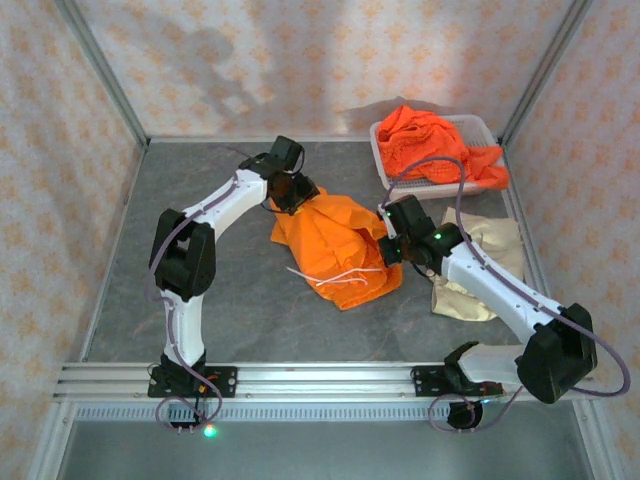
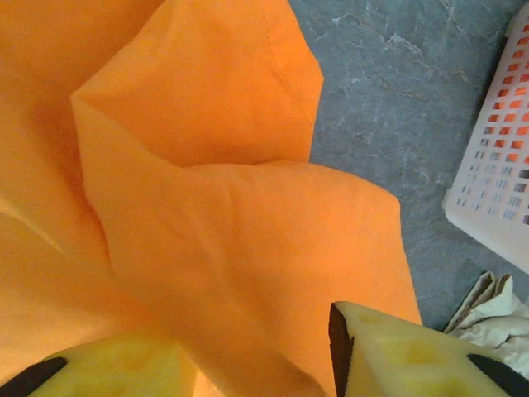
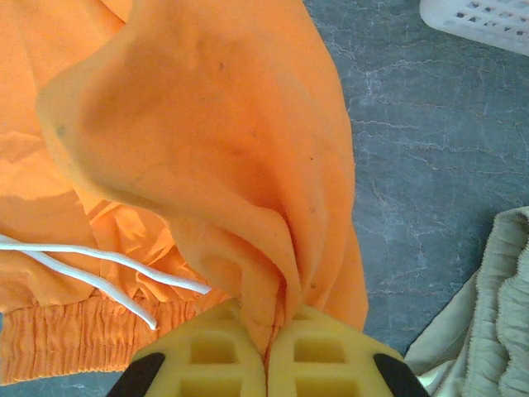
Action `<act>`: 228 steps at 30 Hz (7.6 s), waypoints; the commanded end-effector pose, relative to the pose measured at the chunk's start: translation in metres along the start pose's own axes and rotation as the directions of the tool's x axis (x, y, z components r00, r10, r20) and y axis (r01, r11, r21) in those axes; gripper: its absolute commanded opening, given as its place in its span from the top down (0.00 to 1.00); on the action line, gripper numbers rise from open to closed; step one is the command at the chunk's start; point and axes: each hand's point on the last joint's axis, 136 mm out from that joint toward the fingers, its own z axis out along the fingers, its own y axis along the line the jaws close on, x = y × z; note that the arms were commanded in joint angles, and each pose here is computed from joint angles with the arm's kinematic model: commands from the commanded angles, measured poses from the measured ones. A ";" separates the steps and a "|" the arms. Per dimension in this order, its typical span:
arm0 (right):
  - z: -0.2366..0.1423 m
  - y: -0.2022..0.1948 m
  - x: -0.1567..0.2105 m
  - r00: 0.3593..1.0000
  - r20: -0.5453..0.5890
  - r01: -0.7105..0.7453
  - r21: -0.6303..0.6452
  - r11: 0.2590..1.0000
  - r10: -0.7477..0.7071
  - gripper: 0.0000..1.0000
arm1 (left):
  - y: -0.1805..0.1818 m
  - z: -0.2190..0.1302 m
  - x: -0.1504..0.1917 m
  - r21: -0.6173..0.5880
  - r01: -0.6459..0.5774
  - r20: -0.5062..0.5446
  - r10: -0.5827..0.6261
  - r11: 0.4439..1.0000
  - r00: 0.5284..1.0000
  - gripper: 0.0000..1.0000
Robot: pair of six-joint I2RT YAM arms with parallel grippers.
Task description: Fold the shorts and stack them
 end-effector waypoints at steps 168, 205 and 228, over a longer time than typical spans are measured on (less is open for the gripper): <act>0.145 -0.018 -0.124 0.971 -0.114 -0.184 0.196 0.963 0.209 0.81 | 0.166 0.018 -0.219 -0.386 0.149 0.298 -0.029 0.910 0.954 0.87; 0.000 0.031 -0.016 0.655 0.098 -0.702 -0.288 0.652 0.749 0.10 | 0.299 -0.180 0.055 -0.234 0.475 0.500 -0.314 0.848 0.807 0.00; 0.065 0.042 0.050 0.348 -0.112 -0.930 -0.165 0.328 0.931 0.25 | 0.342 -0.094 0.067 -0.313 0.599 0.400 -0.470 0.738 0.787 0.36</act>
